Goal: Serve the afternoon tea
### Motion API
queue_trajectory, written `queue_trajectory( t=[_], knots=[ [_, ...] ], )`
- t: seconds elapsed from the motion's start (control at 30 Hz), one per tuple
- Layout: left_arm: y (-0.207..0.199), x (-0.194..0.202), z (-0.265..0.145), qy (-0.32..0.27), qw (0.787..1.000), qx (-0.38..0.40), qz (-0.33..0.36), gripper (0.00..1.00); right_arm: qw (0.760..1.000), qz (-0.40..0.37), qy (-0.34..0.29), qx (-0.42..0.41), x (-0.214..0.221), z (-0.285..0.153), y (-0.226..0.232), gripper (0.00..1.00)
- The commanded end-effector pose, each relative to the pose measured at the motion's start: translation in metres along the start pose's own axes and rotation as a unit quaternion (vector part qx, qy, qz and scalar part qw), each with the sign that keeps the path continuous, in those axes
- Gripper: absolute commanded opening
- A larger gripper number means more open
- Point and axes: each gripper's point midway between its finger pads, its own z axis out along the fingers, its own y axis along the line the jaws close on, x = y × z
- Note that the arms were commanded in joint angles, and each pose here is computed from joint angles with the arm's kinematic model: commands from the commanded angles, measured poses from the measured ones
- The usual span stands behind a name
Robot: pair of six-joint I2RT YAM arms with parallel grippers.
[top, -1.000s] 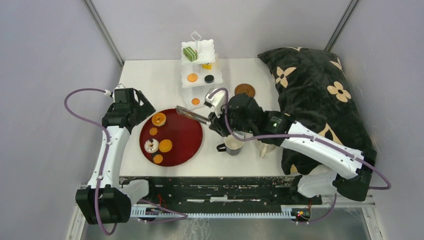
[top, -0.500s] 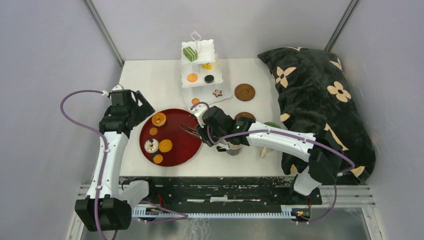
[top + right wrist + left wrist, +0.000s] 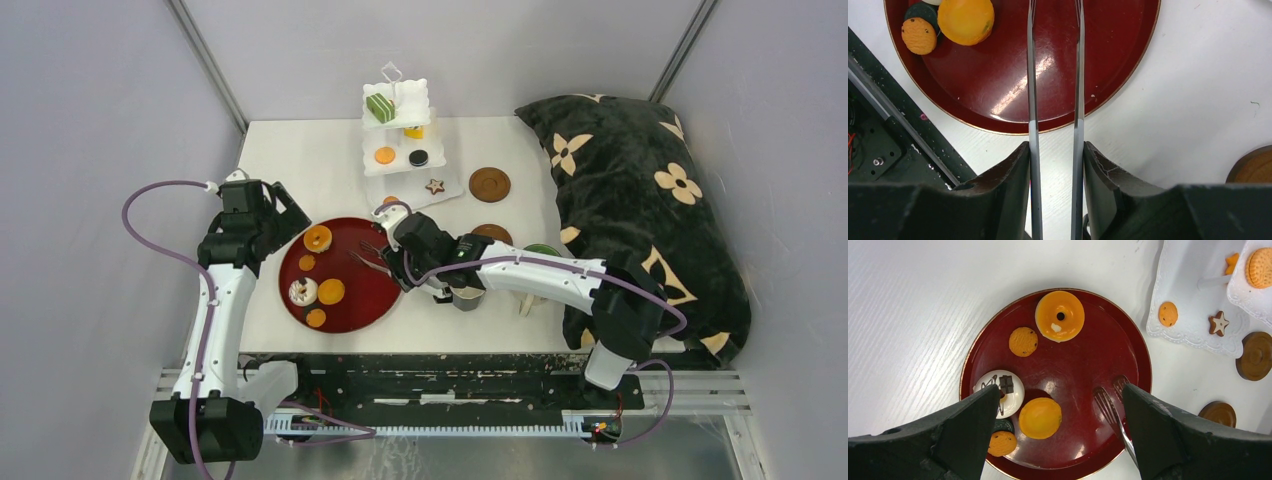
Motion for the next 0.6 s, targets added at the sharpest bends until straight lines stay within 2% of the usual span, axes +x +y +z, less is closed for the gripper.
queue_trajectory(
  t=[0.0, 0.57],
  knots=[
    [-0.002, -0.005, -0.006, -0.013, 1.0, 0.012, 0.0, 0.99, 0.998, 0.017, -0.06, -0.024, -0.04, 0.002, 0.015, 0.46],
    [0.002, -0.005, -0.002, -0.015, 1.0, 0.001, 0.007, 0.99, 0.999, 0.018, -0.046, -0.021, -0.034, 0.036, 0.018, 0.49]
  ],
)
